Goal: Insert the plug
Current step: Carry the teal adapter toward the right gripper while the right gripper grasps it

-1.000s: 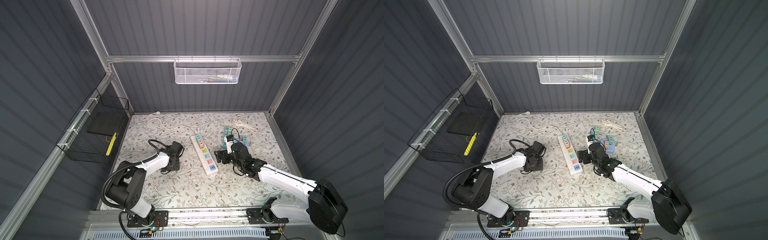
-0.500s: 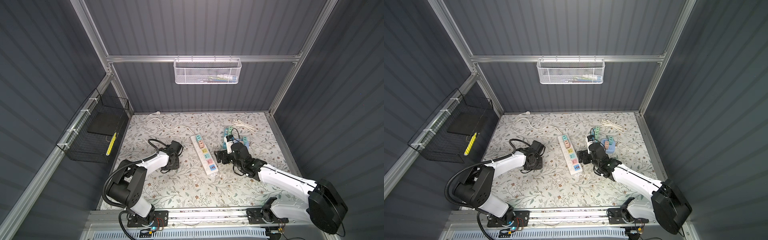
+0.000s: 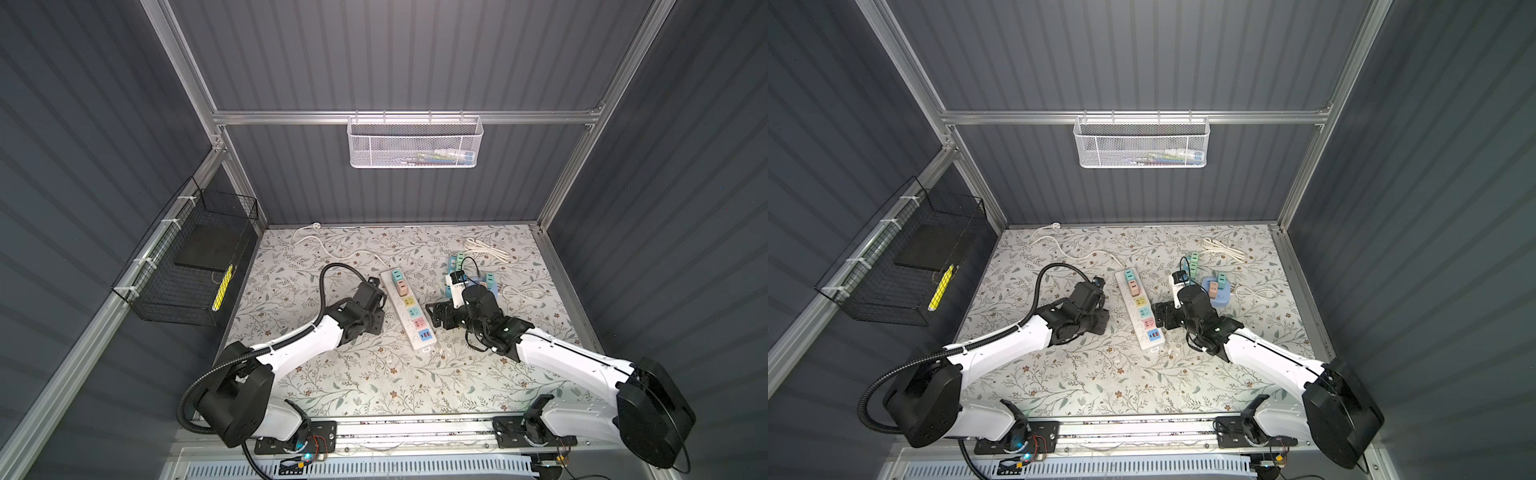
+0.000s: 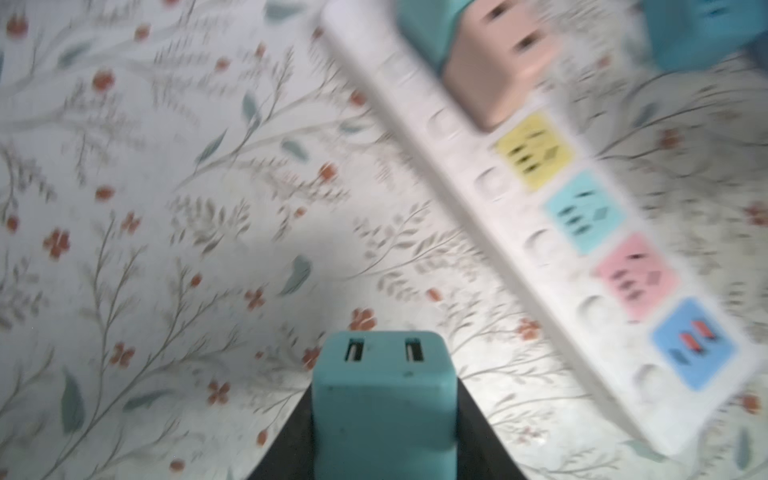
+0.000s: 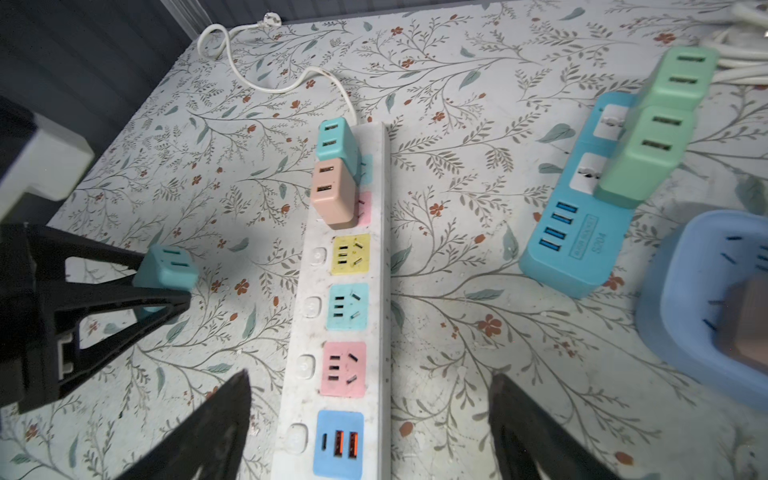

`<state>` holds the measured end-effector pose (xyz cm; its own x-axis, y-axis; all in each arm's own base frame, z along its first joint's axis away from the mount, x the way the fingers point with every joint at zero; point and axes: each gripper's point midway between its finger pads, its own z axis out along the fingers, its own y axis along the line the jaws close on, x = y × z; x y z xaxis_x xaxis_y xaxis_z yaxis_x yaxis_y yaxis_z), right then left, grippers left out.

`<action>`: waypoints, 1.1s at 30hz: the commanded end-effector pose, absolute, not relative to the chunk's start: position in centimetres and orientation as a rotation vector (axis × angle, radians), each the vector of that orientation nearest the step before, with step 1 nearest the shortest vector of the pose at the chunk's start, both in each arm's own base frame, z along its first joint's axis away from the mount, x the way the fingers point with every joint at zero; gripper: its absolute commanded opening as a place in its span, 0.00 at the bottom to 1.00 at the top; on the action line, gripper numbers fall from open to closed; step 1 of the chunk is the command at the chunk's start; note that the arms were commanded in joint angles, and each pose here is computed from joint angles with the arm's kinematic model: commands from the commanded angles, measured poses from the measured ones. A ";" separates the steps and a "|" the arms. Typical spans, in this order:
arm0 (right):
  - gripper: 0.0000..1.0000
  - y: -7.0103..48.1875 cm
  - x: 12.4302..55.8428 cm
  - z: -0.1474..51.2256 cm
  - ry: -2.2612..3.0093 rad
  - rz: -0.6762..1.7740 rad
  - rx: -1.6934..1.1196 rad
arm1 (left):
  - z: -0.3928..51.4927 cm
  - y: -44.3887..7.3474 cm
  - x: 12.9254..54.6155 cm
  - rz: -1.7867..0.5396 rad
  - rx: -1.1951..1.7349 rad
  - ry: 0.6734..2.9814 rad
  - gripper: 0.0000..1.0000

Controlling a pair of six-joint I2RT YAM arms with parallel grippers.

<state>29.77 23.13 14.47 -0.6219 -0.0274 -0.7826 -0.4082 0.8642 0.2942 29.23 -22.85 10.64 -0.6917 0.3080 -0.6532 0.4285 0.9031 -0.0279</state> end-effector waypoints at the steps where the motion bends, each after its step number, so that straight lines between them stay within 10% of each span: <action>1: 0.88 25.3 28.3 16.2 2.142 0.749 -0.408 | 15.1 -26.9 29.8 -0.310 0.673 2.046 0.17; 33: 0.39 29.0 26.7 17.4 2.097 1.262 -0.457 | 17.5 -32.8 26.2 -0.486 0.888 1.779 0.10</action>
